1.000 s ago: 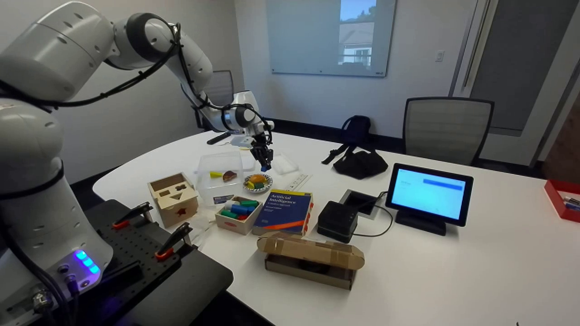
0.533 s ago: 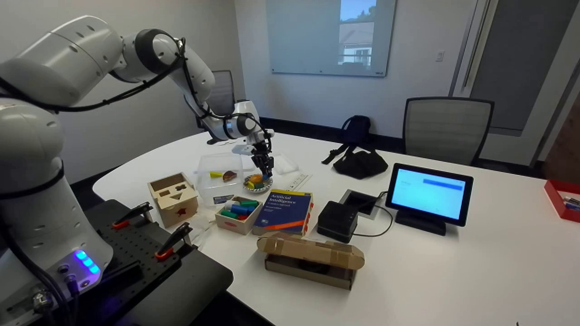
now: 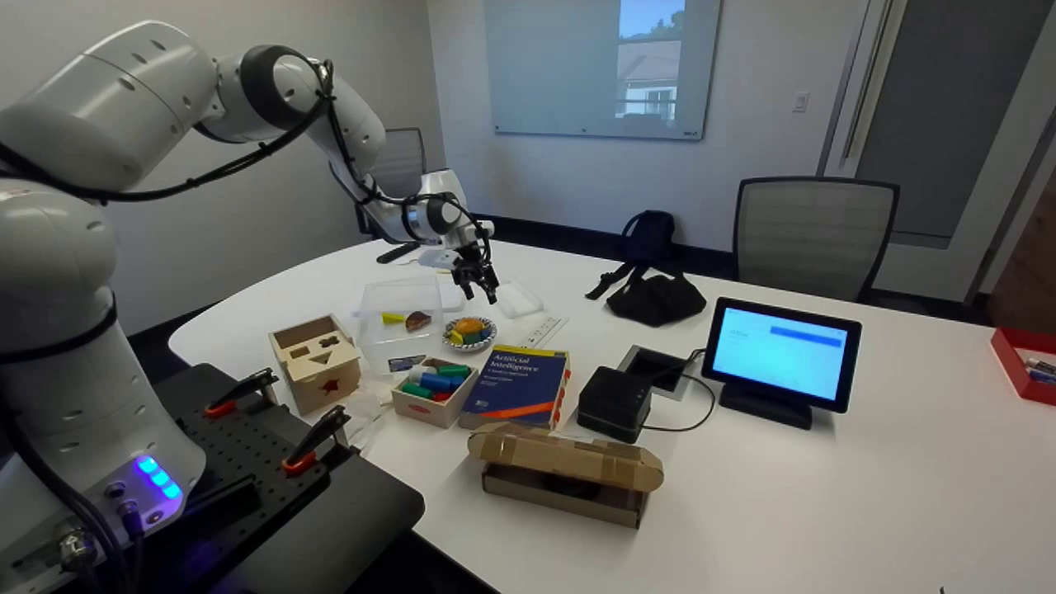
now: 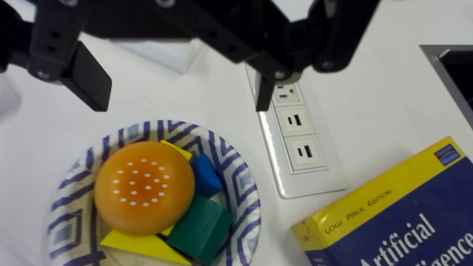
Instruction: Remove one blue block from the clear container then place the block in the bowl.
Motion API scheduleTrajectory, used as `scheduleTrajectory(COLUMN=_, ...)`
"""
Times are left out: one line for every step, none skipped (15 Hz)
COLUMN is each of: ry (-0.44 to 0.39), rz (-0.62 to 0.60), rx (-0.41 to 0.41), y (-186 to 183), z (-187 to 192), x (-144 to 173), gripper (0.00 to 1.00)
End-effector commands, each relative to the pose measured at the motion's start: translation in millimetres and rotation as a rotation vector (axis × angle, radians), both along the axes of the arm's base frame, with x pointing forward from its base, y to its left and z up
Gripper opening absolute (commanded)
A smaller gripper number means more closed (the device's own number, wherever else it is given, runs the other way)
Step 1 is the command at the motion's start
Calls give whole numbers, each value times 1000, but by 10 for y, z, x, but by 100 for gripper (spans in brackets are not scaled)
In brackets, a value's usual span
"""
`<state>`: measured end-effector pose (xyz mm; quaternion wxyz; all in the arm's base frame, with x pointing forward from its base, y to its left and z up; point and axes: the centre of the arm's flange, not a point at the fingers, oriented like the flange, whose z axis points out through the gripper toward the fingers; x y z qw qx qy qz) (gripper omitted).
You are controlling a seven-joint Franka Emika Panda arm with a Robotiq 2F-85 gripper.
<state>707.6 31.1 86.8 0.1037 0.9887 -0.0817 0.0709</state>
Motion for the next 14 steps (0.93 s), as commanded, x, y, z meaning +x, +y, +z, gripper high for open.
scheduleTrajectory(ry=48, rz=53, rx=17, y=242, z=804, x=-330, gripper=100)
scheduleTrajectory(ry=51, rz=64, rx=28, y=280, z=963, x=-399, gripper=100)
scheduleTrajectory(ry=73, rz=104, rx=63, y=322, z=1134, x=-466, gripper=100)
scheduleTrajectory(ry=90, rz=135, rx=82, y=373, z=1302, x=-548, gripper=100)
scheduleTrajectory(ry=108, rz=172, rx=101, y=425, z=1463, x=-642, gripper=100)
scheduleTrajectory(ry=124, rz=201, rx=113, y=474, z=1616, x=-745, gripper=100)
scheduleTrajectory(ry=138, rz=216, rx=118, y=517, z=1775, x=-862, gripper=100)
scheduleTrajectory(ry=145, rz=219, rx=137, y=535, z=1918, x=-998, gripper=100)
scheduleTrajectory(ry=144, rz=217, rx=144, y=548, z=2056, x=-1125, gripper=100)
scheduleTrajectory(ry=140, rz=217, rx=147, y=565, z=2186, x=-1265, gripper=100)
scheduleTrajectory(ry=135, rz=218, rx=145, y=587, z=2280, x=-1373, gripper=100)
scheduleTrajectory(ry=130, rz=221, rx=144, y=606, z=2352, x=-1452, gripper=100)
scheduleTrajectory(ry=131, rz=234, rx=143, y=633, z=2416, x=-1532, gripper=100)
scheduleTrajectory(ry=136, rz=246, rx=145, y=655, z=2474, x=-1605, gripper=100)
